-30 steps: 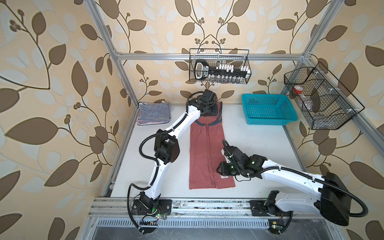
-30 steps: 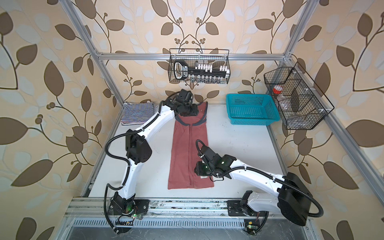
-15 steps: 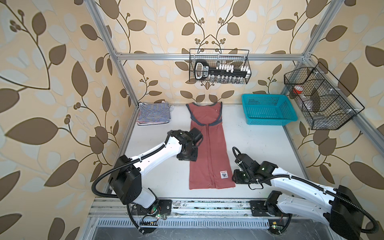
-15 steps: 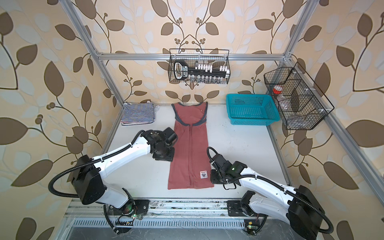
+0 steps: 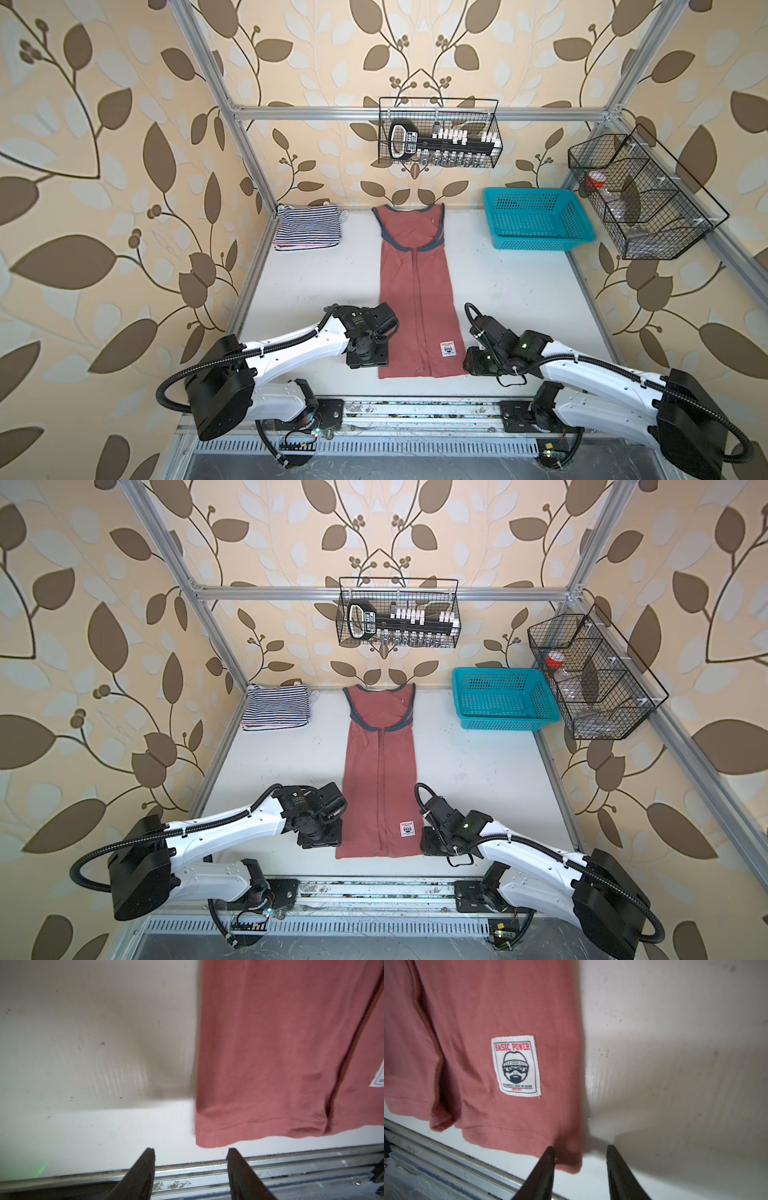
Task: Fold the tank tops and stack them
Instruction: 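Grasp the near hem corners of the pink top with both grippers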
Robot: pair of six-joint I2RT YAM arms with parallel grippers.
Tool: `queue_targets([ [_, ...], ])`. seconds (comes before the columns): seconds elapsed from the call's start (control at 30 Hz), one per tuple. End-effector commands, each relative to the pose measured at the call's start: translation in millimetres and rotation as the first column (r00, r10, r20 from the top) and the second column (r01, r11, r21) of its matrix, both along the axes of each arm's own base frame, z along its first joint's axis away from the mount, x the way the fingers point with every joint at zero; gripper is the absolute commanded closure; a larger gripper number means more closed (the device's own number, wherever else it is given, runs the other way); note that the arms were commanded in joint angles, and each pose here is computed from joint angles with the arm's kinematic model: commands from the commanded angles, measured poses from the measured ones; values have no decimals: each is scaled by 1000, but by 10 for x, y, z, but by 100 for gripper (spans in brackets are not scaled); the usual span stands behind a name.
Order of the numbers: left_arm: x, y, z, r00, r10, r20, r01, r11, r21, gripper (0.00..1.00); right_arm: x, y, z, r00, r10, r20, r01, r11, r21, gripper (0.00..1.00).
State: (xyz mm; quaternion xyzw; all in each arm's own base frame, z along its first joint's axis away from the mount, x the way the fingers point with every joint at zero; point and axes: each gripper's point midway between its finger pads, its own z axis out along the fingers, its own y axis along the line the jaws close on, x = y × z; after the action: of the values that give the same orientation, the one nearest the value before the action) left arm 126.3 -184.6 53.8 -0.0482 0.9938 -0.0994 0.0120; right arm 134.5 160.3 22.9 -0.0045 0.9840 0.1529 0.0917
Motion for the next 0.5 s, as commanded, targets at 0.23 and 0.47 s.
queue_targets([
  [0.23, -149, -152, -176, 997, 59, -43, -61, 997, -46, 38, -103, 115, -185, 998, 30, -55, -31, 1000, -6, 54],
  [0.47, -287, -228, -331, 996, 51, -71, -52, 998, -21, 37, -170, 94, -254, 996, 35, -78, -38, 999, -31, 54],
])
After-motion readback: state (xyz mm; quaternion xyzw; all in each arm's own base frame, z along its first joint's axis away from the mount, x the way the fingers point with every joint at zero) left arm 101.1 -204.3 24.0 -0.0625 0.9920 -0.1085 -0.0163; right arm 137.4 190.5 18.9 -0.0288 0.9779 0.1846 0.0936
